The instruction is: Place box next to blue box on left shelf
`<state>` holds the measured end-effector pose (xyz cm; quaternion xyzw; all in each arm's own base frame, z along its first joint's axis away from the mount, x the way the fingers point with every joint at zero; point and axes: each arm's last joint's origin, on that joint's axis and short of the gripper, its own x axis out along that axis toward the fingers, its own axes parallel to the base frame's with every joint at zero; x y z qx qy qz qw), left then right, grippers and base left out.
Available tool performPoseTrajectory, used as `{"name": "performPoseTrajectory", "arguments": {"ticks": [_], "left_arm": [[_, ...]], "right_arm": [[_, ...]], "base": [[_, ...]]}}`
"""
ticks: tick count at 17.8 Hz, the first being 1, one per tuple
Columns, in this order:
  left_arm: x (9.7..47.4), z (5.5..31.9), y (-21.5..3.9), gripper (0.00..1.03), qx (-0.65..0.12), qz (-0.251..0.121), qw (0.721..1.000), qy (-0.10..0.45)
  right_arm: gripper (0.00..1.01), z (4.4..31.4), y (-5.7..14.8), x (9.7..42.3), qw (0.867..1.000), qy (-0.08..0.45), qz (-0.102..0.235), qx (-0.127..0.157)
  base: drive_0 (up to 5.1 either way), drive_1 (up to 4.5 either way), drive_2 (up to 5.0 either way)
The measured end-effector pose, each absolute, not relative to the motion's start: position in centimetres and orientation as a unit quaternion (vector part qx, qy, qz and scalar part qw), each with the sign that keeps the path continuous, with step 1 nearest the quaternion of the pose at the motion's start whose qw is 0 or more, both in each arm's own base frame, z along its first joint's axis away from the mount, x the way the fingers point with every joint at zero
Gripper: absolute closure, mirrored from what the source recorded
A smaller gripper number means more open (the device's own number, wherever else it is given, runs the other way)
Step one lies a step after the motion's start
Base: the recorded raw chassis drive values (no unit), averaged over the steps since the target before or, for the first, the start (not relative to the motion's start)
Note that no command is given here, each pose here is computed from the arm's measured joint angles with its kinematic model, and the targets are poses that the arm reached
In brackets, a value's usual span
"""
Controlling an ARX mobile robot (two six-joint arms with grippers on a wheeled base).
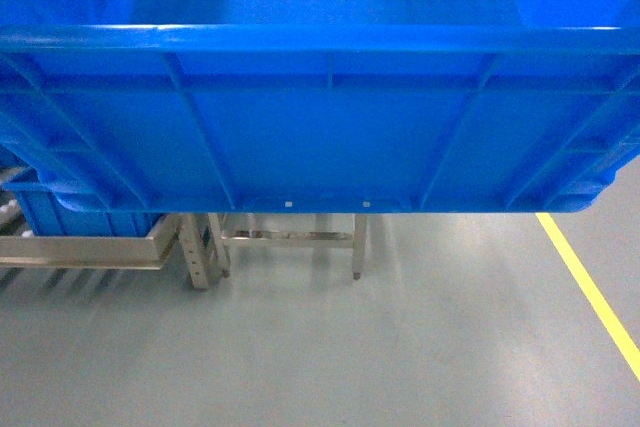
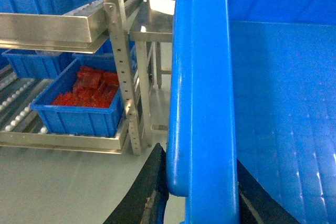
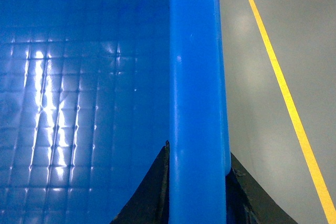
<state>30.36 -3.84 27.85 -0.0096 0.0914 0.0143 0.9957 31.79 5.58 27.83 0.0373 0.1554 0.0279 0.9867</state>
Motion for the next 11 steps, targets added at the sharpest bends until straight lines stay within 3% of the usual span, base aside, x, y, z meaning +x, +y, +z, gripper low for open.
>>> {"name": "performPoseTrajectory", "arguments": {"ticks": [5,9,11], "left_arm": [[30.35,27.80,-3.84,0.83,-0.010,0.014,0.995,0.094],[30.35,27.71,-3.82,0.83,-0.009,0.015,0.995,0.098],[30.36,27.87,-3.98,0.83,-0.008,0.013,0.996,0.090]], "right_arm": [[0.81,27.81,5.58,31.79,0.987,0.156,0.028,0.037],[0.81,27.69,5.59,31.87,0.986,0.158,0.028,0.037],[0.81,27.66,5.57,31.86,0.986,0.159,0.027,0.037]], "base": [[0.1,4.41,-4.3],[0.0,0.32,-0.3],[-5.0,2.43,2.4]]}}
